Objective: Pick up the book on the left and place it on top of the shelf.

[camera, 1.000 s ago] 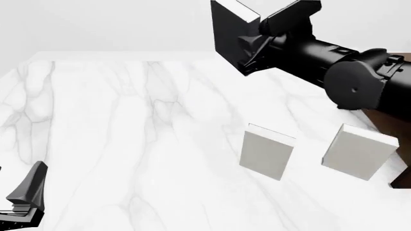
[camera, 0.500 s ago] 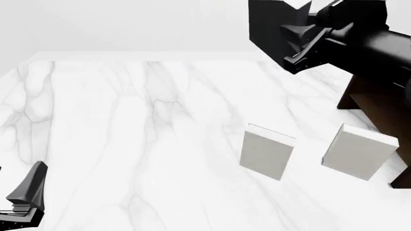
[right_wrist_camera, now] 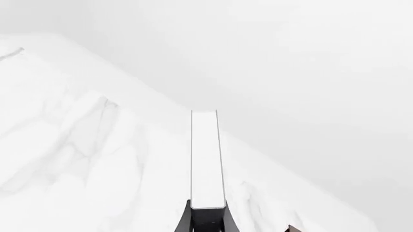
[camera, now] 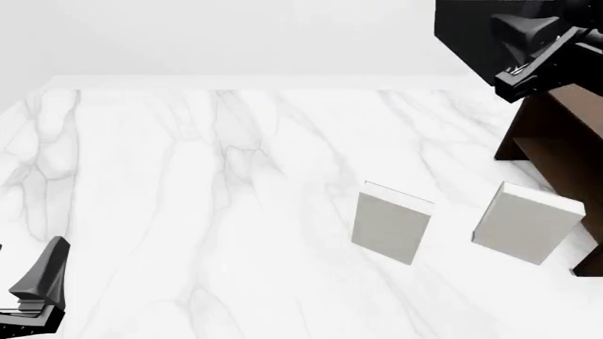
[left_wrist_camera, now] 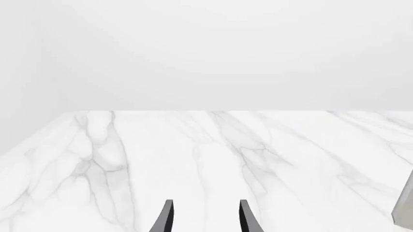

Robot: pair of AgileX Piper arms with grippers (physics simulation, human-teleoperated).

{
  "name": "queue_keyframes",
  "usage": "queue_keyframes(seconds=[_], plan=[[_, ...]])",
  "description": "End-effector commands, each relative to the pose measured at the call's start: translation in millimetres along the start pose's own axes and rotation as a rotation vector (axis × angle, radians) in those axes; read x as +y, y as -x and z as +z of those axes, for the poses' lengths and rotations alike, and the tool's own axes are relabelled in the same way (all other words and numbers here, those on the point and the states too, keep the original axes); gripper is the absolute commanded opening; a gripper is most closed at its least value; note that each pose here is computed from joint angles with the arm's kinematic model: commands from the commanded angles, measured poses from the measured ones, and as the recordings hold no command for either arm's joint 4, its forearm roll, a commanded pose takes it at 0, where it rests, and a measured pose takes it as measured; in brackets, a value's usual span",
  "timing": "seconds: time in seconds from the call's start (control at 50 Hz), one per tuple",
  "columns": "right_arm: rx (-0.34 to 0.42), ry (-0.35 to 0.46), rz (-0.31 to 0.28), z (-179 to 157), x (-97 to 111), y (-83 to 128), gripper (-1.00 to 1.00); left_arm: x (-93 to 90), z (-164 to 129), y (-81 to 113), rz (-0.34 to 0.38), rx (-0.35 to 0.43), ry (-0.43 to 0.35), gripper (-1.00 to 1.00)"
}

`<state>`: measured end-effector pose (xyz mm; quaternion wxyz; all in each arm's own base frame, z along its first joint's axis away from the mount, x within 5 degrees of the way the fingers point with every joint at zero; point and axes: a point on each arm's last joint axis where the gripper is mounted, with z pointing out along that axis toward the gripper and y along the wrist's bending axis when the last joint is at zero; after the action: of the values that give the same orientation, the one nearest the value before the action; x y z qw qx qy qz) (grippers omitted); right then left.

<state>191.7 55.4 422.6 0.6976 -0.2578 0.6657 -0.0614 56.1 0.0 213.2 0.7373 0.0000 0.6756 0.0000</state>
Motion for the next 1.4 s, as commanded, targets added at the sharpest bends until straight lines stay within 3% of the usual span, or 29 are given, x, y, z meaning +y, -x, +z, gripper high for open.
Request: queue_keyframes(seconds=[0.02, 0.34, 0.72, 1.4], plan=[[-0.016, -0.107, -0.040, -26, -18, 3, -1.00, 0.0, 0, 0.0, 0.000, 0.000, 0.000, 1.00], [0.030, -0.188, -0.153, -44, -29, -4, -1.00, 0.0, 0, 0.0, 0.000, 0.000, 0.000, 1.00], [0.061, -0.271, -0.210, -67, -39, -1, -1.00, 0.0, 0, 0.0, 0.000, 0.000, 0.000, 1.00], [0.135, -0.390, -0.326, -72, -55, -9, -1.00, 0.0, 0, 0.0, 0.000, 0.000, 0.000, 1.00]])
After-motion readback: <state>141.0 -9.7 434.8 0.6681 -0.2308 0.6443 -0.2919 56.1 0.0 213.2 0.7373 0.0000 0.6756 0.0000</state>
